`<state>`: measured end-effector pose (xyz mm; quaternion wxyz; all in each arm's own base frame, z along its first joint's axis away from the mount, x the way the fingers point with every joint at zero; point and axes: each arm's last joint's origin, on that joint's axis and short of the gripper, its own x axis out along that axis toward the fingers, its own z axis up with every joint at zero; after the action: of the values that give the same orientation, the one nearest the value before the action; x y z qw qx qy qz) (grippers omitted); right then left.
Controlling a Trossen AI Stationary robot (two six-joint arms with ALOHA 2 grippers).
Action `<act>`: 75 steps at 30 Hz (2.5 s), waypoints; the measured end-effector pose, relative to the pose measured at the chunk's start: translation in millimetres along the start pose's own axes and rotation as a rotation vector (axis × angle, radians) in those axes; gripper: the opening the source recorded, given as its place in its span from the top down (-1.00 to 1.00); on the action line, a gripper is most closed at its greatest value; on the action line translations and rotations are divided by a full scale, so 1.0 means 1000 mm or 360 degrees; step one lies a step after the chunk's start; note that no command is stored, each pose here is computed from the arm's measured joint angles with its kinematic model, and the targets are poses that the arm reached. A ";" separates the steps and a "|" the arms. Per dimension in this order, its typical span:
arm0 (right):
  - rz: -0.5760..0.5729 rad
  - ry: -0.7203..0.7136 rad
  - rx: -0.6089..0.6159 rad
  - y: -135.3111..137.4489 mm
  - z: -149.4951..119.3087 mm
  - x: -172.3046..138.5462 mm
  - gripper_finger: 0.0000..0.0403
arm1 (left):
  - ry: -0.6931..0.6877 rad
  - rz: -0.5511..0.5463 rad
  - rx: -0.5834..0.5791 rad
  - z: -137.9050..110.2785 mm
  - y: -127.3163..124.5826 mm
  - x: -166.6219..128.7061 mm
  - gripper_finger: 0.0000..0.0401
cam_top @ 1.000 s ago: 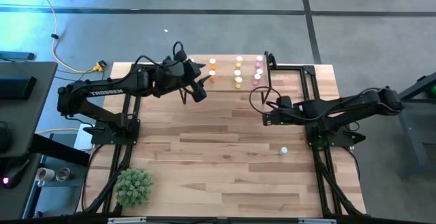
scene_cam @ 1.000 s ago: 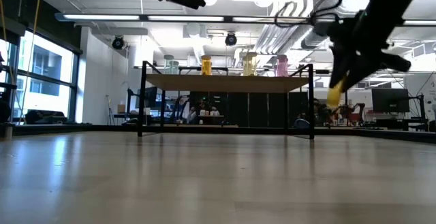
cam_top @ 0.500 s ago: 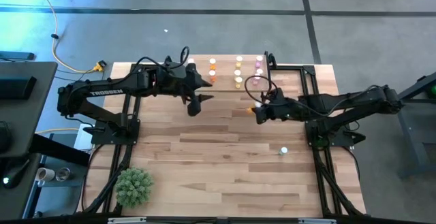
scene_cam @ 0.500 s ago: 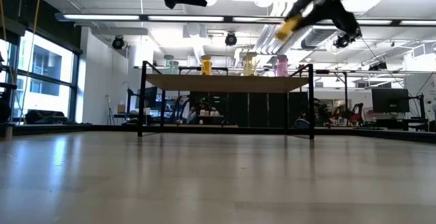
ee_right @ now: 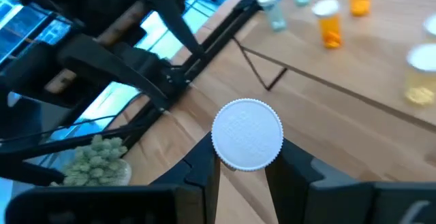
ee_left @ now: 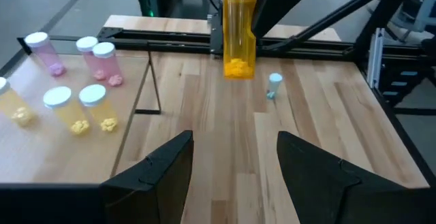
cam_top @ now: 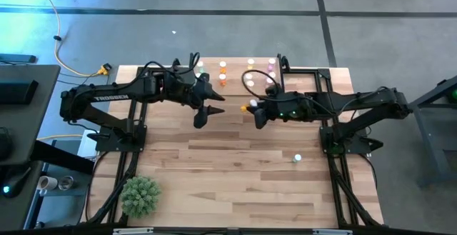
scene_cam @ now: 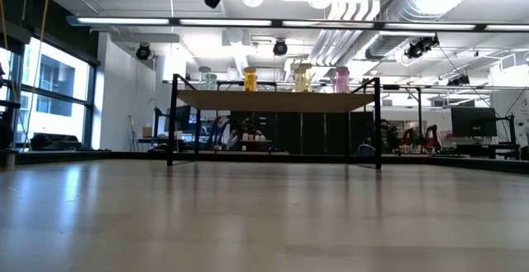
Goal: Pick and place medicine bottles onto shelf by color
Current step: Put the orange pill bottle on the shelf aligned with the other orange pill bottles
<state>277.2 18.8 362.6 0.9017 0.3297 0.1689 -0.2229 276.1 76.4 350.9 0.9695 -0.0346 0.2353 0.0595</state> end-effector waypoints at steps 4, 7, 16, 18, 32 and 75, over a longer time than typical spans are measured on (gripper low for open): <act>0.0050 0.0031 -0.0045 0.011 0.011 0.009 0.57 | 0.0001 -0.0028 0.0015 0.000 -0.006 0.001 0.00; 0.0081 0.0063 -0.0117 0.016 0.020 0.018 0.57 | 0.0001 -0.0042 0.0024 0.000 -0.009 0.001 0.00; 0.0241 0.0166 -0.0222 0.026 0.038 0.038 0.57 | -0.0081 -0.0030 -0.0097 0.005 -0.009 0.001 0.00; 0.0247 0.0161 -0.0230 0.027 0.040 0.039 0.57 | -0.0095 -0.0031 -0.0115 0.006 -0.009 0.001 0.00; 0.0276 0.0133 -0.0219 0.030 0.044 0.038 0.57 | -0.0149 -0.0041 -0.0174 0.010 -0.009 0.001 0.02; 0.0100 0.0029 -0.0430 -0.015 0.085 0.030 -0.07 | -0.0192 0.0794 -0.0162 0.010 0.006 -0.007 0.54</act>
<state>308.5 -56.8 402.9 0.9429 0.2123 0.1951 -0.1668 274.3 82.3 362.9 0.9340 -0.0207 0.1752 0.3106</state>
